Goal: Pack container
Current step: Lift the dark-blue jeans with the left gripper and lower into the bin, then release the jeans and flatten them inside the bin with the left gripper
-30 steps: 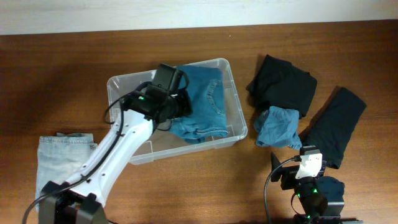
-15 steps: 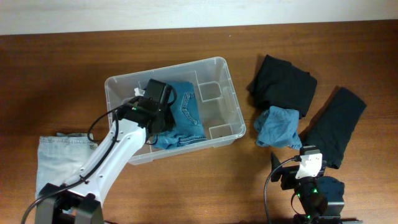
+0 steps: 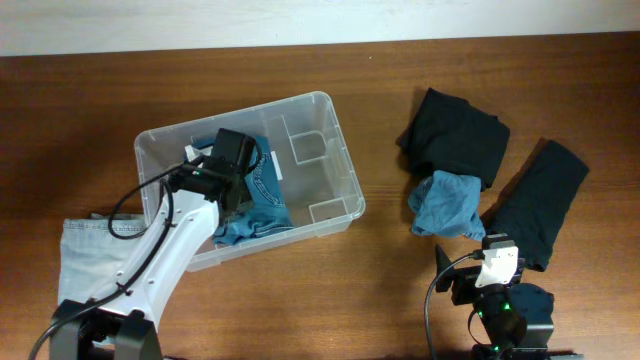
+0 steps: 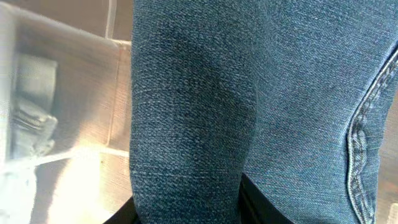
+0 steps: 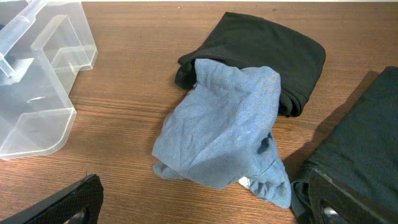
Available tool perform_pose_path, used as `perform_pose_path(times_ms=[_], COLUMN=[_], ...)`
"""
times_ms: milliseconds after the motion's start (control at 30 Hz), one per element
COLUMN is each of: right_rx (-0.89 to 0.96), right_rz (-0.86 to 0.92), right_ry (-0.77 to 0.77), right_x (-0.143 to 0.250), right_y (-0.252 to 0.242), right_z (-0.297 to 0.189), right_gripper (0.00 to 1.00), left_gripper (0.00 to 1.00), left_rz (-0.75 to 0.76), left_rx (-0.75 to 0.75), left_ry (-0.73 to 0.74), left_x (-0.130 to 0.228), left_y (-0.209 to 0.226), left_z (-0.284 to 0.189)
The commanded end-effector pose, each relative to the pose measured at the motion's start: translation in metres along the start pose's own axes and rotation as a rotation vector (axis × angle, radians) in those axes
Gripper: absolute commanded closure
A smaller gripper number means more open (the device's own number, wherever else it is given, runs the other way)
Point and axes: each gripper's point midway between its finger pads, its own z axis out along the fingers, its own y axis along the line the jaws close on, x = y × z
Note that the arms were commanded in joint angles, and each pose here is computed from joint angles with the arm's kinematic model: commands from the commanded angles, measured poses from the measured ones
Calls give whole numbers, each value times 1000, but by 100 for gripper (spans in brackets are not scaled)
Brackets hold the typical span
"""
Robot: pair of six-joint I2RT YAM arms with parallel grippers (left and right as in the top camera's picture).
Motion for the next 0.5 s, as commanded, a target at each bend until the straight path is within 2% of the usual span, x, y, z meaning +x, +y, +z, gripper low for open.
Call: perform_pose_path(times_ms=[0,133,400,433,467], right_rx=[0,0,0,0,0], right_rz=[-3,-3,-3,-3,-3], right_ry=[3,3,3,3,3], right_x=[2,2,2,2,2], right_y=[0,0,0,0,0], right_z=[1,1,1,1,1], right_gripper=[2,2,2,2,2], left_gripper=[100,100,99,84,62], left_rz=[71,72,-19,-23,-22], left_rx=[-121,-175,-215,-210,-211], left_ry=[-73,-100,-80,-76,-76], left_x=[-12,-19,-29,-29,-29], left_y=[26,38,70,70,70], left_z=[-2,-2,6,6,6])
